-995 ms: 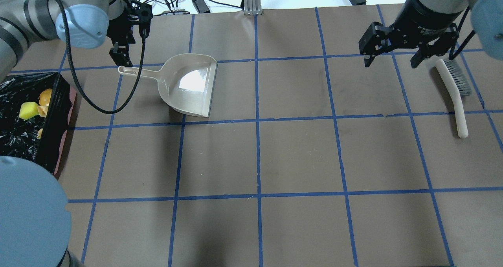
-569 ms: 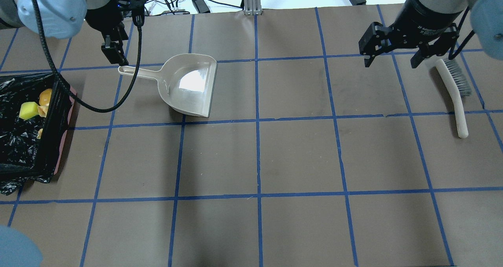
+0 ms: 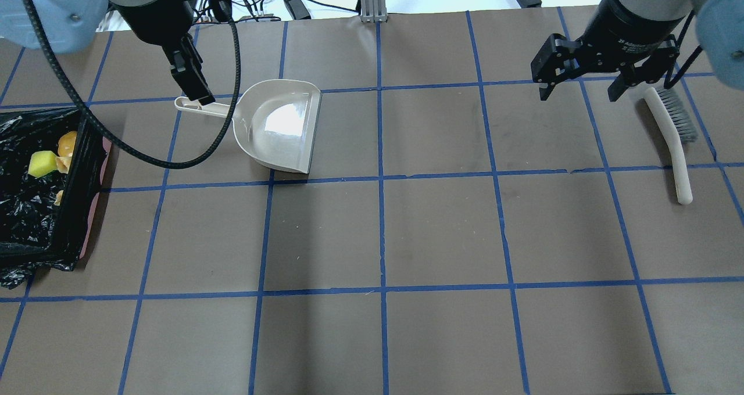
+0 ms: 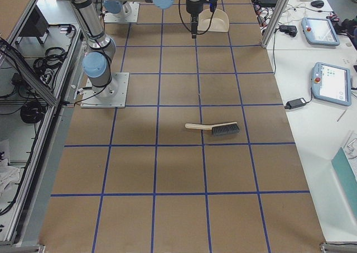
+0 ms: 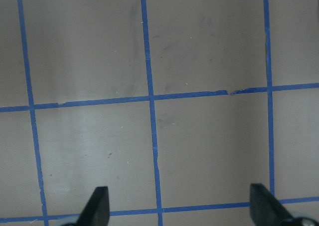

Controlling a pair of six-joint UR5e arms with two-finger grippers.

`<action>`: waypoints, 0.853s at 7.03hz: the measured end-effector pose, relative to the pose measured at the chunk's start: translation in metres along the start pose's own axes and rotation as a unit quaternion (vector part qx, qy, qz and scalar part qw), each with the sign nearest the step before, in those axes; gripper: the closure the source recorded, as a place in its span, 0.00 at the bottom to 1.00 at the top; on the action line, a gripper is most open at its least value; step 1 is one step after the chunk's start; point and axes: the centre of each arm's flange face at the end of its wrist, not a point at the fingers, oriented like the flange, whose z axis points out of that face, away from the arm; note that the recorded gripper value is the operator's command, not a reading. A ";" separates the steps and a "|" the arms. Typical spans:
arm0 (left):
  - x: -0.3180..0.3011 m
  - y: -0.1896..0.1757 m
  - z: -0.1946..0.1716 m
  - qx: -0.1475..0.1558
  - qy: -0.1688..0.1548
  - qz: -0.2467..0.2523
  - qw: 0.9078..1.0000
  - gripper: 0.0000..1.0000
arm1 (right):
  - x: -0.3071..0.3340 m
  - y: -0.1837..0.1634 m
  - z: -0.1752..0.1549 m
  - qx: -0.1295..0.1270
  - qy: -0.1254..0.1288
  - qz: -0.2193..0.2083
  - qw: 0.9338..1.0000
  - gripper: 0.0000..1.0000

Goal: Sweep and dump trash into bin

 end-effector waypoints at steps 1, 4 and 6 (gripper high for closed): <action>0.016 -0.007 -0.007 0.003 0.002 -0.040 0.999 0.00 | 0.000 0.000 0.000 0.000 0.000 0.000 1.000 0.00; 0.045 -0.002 -0.018 -0.005 0.016 -0.148 0.989 0.02 | 0.000 0.000 -0.001 0.001 0.001 0.000 1.000 0.00; 0.044 0.005 -0.016 -0.009 0.016 -0.179 0.984 0.00 | 0.001 0.001 -0.001 0.001 0.001 0.000 1.000 0.00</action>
